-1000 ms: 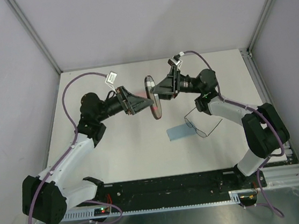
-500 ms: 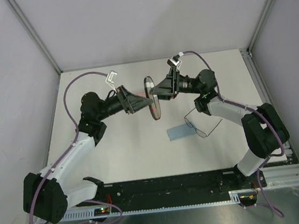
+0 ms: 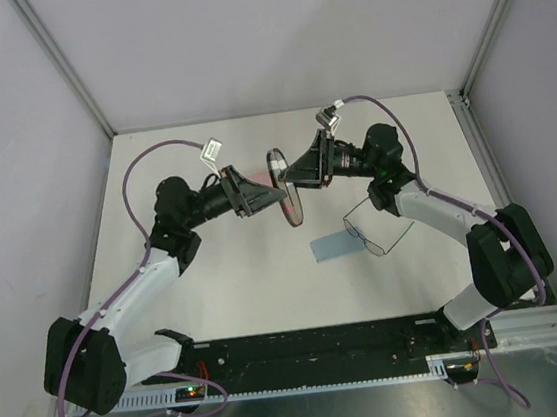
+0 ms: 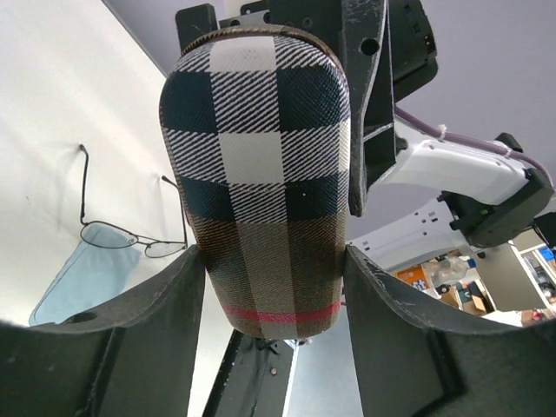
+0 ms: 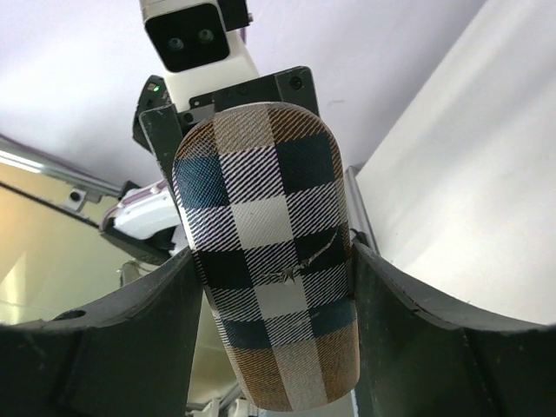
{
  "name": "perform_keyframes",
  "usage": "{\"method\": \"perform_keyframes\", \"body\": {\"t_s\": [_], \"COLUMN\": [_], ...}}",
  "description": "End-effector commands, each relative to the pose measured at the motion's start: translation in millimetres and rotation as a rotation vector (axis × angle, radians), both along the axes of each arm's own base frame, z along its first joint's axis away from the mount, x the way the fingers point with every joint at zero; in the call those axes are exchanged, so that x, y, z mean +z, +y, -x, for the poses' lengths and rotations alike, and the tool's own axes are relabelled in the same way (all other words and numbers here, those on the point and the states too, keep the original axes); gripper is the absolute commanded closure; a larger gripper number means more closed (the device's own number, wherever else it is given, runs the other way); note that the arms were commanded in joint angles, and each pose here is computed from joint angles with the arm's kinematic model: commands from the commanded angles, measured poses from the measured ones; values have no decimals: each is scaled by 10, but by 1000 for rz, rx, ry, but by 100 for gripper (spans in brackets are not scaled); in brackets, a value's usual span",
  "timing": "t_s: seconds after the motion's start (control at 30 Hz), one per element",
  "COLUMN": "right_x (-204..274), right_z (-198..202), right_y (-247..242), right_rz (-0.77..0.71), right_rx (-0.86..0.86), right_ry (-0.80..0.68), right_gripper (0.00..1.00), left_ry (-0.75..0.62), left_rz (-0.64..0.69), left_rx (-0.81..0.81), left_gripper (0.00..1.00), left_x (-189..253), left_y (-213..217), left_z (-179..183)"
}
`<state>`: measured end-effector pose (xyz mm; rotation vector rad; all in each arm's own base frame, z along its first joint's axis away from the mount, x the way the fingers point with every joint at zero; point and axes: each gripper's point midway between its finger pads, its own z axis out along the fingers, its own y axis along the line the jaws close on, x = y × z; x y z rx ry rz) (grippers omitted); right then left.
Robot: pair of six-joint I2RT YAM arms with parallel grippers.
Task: Organize the sunglasses
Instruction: Open the sunglasses case at the center of the board, then pass from the left arm to the right
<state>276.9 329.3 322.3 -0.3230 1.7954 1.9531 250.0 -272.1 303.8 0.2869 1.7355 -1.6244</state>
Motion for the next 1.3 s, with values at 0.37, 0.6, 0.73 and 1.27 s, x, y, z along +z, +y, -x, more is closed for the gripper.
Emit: {"method": "perform_keyframes", "body": {"t_s": [0.37,0.6,0.73,1.27], "right_x": [-822,-1366,-1507,-1292], "right_z": [-452,-495,-468,-345], "right_y": [-262,-213,-145,-683], "right_rz": [436,648,681,562], "right_rx": [-402,-495,-485,-363], "right_ry": [0,21,27,14], "right_gripper": [86,84,61,14], "left_ry": [53,163,202,171], "left_rz": [-210,-388,-428,-302], "left_rx": [197,340,380,228], "left_gripper": [73,74,74,73], "left_x": [-780,-1434,-1636,-1383], "left_y": [99,158,200,145], "left_z": [-385,-575,-607,-409]}}
